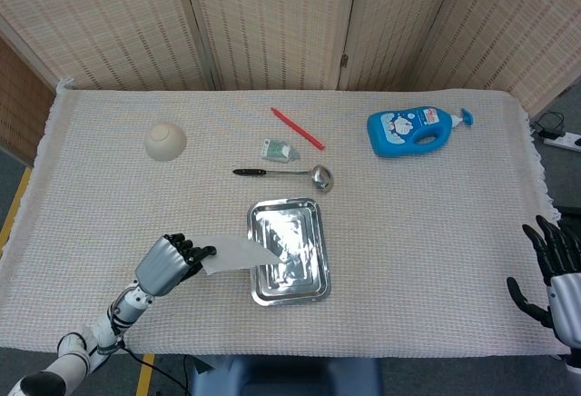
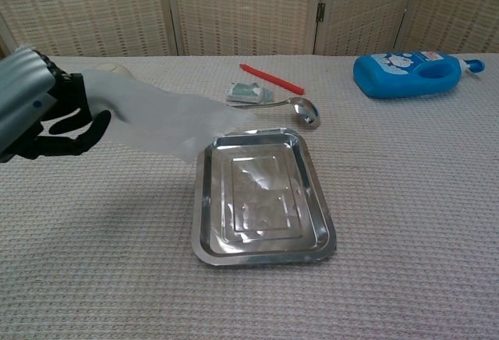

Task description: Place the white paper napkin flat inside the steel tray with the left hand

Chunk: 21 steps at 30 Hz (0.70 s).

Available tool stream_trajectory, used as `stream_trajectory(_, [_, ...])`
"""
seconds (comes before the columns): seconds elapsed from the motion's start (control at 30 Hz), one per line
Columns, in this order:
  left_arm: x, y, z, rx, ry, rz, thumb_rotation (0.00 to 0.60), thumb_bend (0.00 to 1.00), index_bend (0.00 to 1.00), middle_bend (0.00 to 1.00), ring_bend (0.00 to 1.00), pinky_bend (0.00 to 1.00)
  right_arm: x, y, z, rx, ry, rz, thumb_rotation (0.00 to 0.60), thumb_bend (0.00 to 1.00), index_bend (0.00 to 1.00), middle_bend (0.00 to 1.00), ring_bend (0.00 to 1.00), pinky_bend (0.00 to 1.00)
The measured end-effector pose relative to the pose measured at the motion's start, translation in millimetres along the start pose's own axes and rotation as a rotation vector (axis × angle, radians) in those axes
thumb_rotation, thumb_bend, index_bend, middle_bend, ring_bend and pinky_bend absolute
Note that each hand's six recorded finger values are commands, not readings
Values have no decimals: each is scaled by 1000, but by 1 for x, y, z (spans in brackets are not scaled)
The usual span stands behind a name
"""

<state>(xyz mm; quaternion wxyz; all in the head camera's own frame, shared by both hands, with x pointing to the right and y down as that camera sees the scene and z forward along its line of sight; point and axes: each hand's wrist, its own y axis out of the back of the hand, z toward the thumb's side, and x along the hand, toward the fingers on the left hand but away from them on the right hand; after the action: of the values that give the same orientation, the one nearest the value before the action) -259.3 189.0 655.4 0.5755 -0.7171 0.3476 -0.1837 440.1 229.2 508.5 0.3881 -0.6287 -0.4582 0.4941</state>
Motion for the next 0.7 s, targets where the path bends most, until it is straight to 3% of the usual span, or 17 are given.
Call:
stream_trajectory(0.33, [67, -29, 33, -12, -92, -9, 600, 638, 539, 1000, 1000, 1000, 7, 11, -9, -22, -17, -11, 600, 426, 0, 0, 0, 0])
stream_trajectory(0.7, [72, -67, 66, -8, -144, -114, 600, 636, 513, 1000, 1000, 1000, 13, 24, -14, -41, -24, -33, 600, 427, 0, 0, 0, 0])
